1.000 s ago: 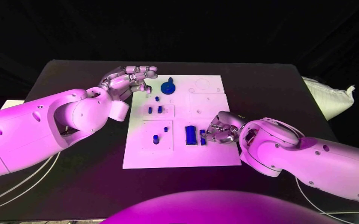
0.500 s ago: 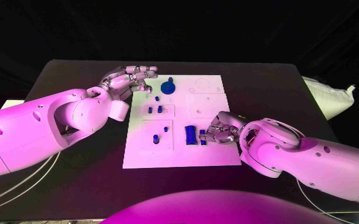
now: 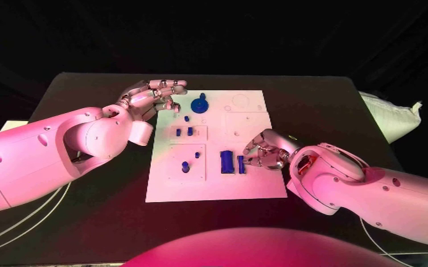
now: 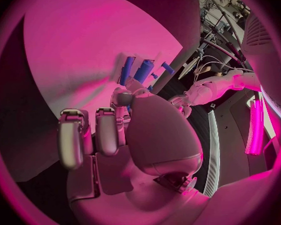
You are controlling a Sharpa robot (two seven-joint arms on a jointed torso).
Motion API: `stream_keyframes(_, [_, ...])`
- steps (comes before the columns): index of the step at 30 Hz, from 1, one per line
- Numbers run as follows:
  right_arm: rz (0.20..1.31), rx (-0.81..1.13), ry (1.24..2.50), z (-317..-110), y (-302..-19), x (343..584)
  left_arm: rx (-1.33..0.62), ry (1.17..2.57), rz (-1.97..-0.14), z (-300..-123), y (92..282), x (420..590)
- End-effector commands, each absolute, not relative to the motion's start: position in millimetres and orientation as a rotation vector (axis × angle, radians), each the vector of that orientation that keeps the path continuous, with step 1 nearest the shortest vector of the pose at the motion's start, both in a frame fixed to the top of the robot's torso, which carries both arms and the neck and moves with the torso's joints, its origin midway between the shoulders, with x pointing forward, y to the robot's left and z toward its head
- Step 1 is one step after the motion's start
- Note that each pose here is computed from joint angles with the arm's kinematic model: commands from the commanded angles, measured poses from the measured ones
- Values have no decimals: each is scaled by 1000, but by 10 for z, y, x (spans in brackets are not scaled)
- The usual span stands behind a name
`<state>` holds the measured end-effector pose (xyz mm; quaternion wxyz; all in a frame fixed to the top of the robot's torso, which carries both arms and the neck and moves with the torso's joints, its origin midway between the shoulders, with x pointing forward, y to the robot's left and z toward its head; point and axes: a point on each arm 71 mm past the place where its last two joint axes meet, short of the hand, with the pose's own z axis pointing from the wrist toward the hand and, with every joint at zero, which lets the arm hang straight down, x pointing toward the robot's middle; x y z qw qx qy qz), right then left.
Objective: Assemble the parts on the task board
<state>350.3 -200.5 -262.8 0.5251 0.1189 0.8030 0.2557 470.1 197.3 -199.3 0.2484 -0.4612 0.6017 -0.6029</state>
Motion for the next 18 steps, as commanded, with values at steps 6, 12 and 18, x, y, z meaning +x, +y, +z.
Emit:
stream_keyframes(6, [665,147,1876,-2627,-1951,3473,-1241,1649,-1668,-1985,1946,4693])
stream_keyframes(12, [650,127,1904,-2675,-1936,3461,-1242,1648,-1667,-1986,1949,4695])
stream_keyframes(18, [649,121,1914,-2690,-1923,3454,-1242,1648,-1666,-1987,1951,4696])
